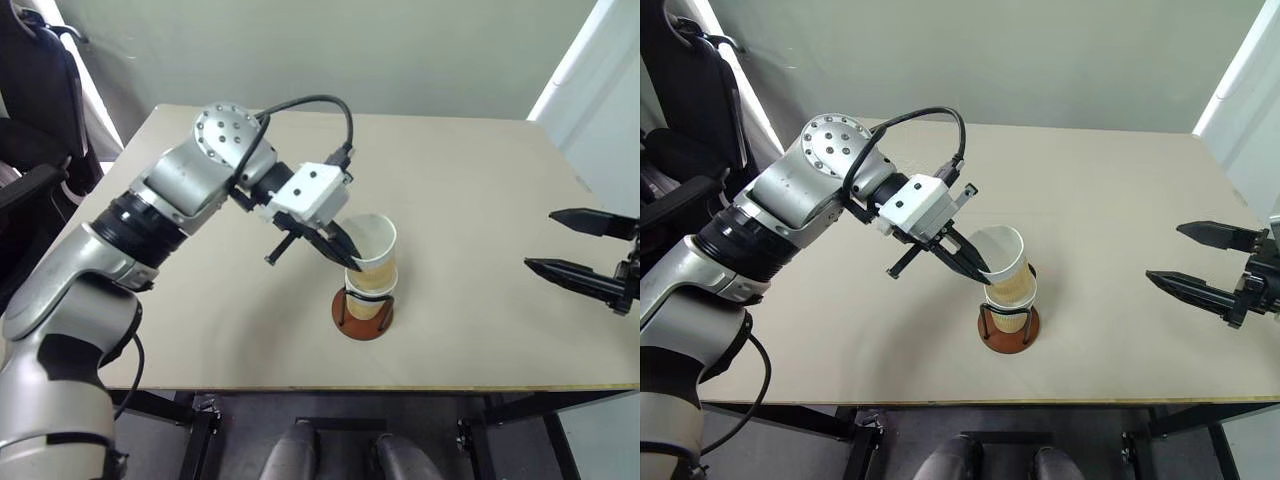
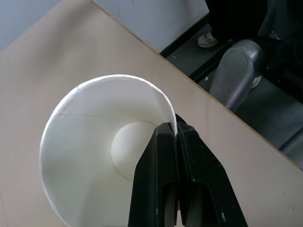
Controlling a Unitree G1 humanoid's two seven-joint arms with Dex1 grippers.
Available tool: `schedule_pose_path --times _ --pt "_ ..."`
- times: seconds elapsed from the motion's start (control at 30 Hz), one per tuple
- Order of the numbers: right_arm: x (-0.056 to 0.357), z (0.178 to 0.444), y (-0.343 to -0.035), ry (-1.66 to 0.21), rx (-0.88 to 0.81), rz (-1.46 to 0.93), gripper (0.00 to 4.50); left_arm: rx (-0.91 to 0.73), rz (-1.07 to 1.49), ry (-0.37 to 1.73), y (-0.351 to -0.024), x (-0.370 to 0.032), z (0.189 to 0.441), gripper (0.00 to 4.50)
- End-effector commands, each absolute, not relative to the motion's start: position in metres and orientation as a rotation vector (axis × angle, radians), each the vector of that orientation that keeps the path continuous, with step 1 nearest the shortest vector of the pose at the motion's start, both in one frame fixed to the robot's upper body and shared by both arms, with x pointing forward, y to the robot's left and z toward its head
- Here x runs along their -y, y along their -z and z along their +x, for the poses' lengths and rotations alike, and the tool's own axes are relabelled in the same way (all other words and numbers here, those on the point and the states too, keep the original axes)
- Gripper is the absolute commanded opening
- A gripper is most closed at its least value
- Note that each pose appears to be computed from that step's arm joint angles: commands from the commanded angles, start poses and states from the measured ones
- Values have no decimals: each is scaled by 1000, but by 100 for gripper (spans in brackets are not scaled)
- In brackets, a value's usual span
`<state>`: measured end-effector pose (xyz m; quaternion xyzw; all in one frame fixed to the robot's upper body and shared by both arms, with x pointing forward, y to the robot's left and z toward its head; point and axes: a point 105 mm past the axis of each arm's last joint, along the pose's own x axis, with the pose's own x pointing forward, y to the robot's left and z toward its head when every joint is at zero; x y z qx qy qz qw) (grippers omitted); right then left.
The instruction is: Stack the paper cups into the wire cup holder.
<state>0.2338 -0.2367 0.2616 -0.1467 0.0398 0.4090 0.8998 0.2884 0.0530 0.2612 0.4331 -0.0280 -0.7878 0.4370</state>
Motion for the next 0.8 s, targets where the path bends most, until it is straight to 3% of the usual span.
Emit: schedule_pose_path --times 0.03,0.1,0.2,0.53,0.63,0.8 --pt "235 228 -274 -847 -33 -338 450 84 1130 1984 -264 -54 284 5" --pt "234 229 -274 -849 -34 -338 450 77 1135 1970 -264 -54 288 22" --pt "233 231 -274 -853 -34 -337 450 66 1151 1947 -262 -54 294 92" --pt "225 234 -273 -886 -32 -328 450 145 1098 1905 -269 -47 304 448" --pt "218 226 -271 -959 -48 -332 450 216 939 1886 -290 -50 301 448" --pt "219 221 -266 -1015 -90 -347 450 175 699 1704 -322 -104 307 448"
